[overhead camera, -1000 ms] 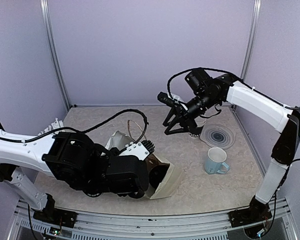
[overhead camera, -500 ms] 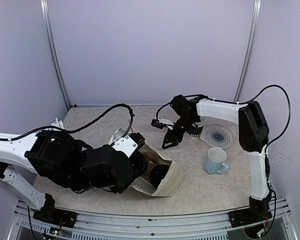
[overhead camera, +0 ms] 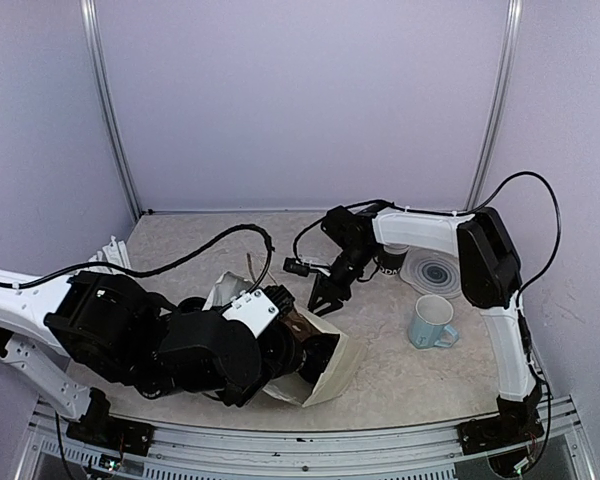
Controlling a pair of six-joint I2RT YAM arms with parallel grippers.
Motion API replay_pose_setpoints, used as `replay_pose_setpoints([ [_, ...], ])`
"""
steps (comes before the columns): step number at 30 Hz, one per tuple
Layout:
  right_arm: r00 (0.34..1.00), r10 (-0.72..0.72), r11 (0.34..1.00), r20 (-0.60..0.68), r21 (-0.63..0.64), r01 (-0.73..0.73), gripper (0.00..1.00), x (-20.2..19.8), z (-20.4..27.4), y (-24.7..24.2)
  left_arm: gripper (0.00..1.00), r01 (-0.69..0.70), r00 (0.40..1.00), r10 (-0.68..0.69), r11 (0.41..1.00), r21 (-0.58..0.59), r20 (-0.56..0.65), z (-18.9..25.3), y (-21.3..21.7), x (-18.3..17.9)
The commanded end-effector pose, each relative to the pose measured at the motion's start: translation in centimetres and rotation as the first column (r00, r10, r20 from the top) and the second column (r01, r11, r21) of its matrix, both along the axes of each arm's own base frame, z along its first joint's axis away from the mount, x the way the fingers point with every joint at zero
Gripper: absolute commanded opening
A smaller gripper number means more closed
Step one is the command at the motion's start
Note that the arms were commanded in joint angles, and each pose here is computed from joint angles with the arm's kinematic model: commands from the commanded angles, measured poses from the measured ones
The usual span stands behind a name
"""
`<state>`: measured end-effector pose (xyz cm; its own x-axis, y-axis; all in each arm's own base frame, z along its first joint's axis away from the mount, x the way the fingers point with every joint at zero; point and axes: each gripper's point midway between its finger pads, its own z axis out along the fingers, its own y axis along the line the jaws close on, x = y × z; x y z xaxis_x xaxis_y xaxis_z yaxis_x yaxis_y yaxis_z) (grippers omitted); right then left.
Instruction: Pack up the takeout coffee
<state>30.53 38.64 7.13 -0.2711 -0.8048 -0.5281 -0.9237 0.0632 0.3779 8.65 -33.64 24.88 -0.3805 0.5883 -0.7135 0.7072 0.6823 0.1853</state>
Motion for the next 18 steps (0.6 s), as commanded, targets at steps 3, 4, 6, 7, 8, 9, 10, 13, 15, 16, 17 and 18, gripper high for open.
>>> replay_pose_setpoints([
  [3,0.997,0.047,0.997,-0.056,0.057,-0.044,0.46,-1.0,0.3,1.6,0.5,0.125,0.992,-0.123,0.991,-0.057,0.029,1.5,-2.6,-1.5],
  [4,0.997,0.045,0.997,-0.061,0.06,-0.041,0.46,-0.9,0.4,1.8,0.5,0.141,0.99,-0.139,0.988,-0.061,0.038,1.6,-3.2,-1.6],
  [6,0.997,0.05,0.997,-0.062,0.068,-0.046,0.46,-0.7,0.7,2.5,0.5,0.161,0.986,-0.157,0.986,-0.053,0.06,1.5,-4.1,-1.6],
  [7,0.996,0.054,0.996,-0.066,0.069,-0.049,0.46,-0.7,0.7,2.8,0.5,0.159,0.985,-0.155,0.986,-0.045,0.072,1.4,-4.3,-1.4],
  [8,0.996,0.059,0.996,-0.065,0.072,-0.055,0.46,-0.8,0.9,3.1,0.5,0.152,0.985,-0.149,0.988,-0.031,0.083,1.2,-4.4,-1.1],
  [9,0.996,0.065,0.995,-0.063,0.074,-0.06,0.46,-0.9,1.0,3.3,0.5,0.143,0.986,-0.14,0.989,-0.026,0.093,1.1,-4.6,-0.7],
  [10,0.996,0.068,0.995,-0.062,0.078,-0.063,0.46,-0.9,1.1,3.5,0.5,0.134,0.986,-0.131,0.991,-0.019,0.104,0.8,-4.8,-0.4],
  [13,0.994,0.083,0.992,-0.073,0.1,-0.076,0.46,-1.1,1.9,4.3,0.5,0.114,0.985,-0.109,0.993,-0.036,0.134,0.8,-5.6,0.2],
  [15,0.993,0.096,0.989,-0.068,0.115,-0.088,0.46,-1.0,2.5,5.0,0.5,0.1,0.984,-0.09,0.993,-0.055,0.156,1.1,-6.1,0.7],
  [16,0.993,0.099,0.989,-0.064,0.118,-0.091,0.46,-1.0,2.6,5.2,0.5,0.098,0.983,-0.086,0.993,-0.065,0.162,1.2,-6.4,0.8],
  [17,0.993,0.101,0.988,-0.058,0.121,-0.093,0.46,-0.9,2.8,5.5,0.5,0.092,0.983,-0.078,0.993,-0.077,0.167,1.3,-6.5,1.0],
  [18,0.993,0.101,0.988,-0.054,0.124,-0.094,0.46,-0.9,2.9,5.7,0.5,0.086,0.982,-0.071,0.993,-0.085,0.173,1.4,-6.7,1.2],
])
